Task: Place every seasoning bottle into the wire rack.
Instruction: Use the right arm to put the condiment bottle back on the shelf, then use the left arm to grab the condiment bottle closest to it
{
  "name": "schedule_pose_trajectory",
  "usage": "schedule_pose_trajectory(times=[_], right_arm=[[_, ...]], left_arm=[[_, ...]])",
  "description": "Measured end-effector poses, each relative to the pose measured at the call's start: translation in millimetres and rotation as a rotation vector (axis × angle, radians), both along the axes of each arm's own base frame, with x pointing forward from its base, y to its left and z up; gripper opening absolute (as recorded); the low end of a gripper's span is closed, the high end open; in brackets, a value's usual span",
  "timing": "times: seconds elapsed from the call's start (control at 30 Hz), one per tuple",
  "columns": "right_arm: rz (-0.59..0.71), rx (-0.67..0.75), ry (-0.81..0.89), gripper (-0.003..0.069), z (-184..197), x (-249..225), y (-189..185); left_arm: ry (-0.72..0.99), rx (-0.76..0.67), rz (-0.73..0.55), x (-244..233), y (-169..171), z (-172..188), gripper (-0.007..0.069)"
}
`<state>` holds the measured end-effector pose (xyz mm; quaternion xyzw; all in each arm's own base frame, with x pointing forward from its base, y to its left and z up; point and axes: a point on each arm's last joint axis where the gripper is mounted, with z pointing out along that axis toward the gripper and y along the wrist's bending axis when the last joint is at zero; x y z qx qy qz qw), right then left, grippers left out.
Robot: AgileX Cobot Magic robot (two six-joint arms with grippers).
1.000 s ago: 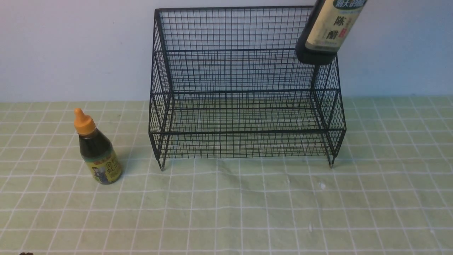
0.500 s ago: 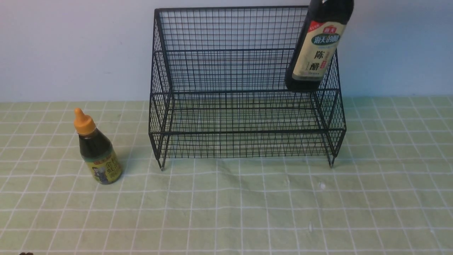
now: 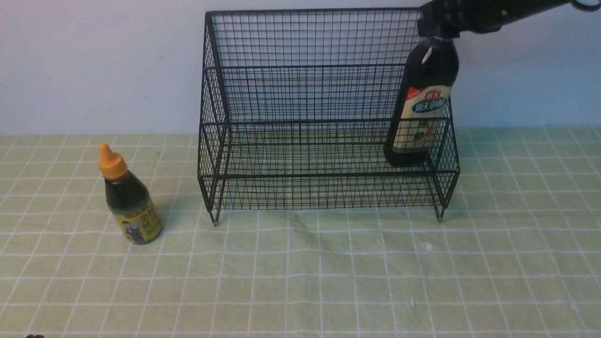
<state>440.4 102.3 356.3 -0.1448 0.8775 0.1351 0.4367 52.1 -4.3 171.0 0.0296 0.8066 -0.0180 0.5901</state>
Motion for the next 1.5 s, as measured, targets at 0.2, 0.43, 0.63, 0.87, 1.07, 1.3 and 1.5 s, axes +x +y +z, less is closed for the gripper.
schedule_pose_trajectory(times=[0.2, 0.43, 0.63, 0.87, 1.07, 1.3, 1.5], right_arm=[[-0.001, 0.002, -0.003, 0.0342, 0.3, 0.2, 0.0], [-0.012, 0.025, -0.073, 0.0454, 20.7, -6.9, -1.6], [-0.027, 0.041, -0.159, 0.047, 64.9, -35.8, -8.1], [-0.071, 0.056, -0.294, 0.0398, 158.4, -139.2, -31.3], [-0.137, 0.051, -0.381, 0.0183, 206.8, -238.7, -56.1], [-0.233, 0.12, -0.523, -0.0009, 191.3, -389.8, -91.1], [-0.25, 0.242, -0.736, -0.0012, 101.1, -467.5, -105.9]], left_arm=[[0.0, 0.0, 0.0, 0.0, 0.0, 0.0, -0.0007], [0.0, 0.0, 0.0, 0.0, 0.0, 0.0, -0.0007], [0.0, 0.0, 0.0, 0.0, 0.0, 0.0, -0.0007], [0.0, 0.0, 0.0, 0.0, 0.0, 0.0, -0.0007], [0.0, 0.0, 0.0, 0.0, 0.0, 0.0, -0.0007], [0.0, 0.0, 0.0, 0.0, 0.0, 0.0, -0.0007], [0.0, 0.0, 0.0, 0.0, 0.0, 0.0, -0.0007]])
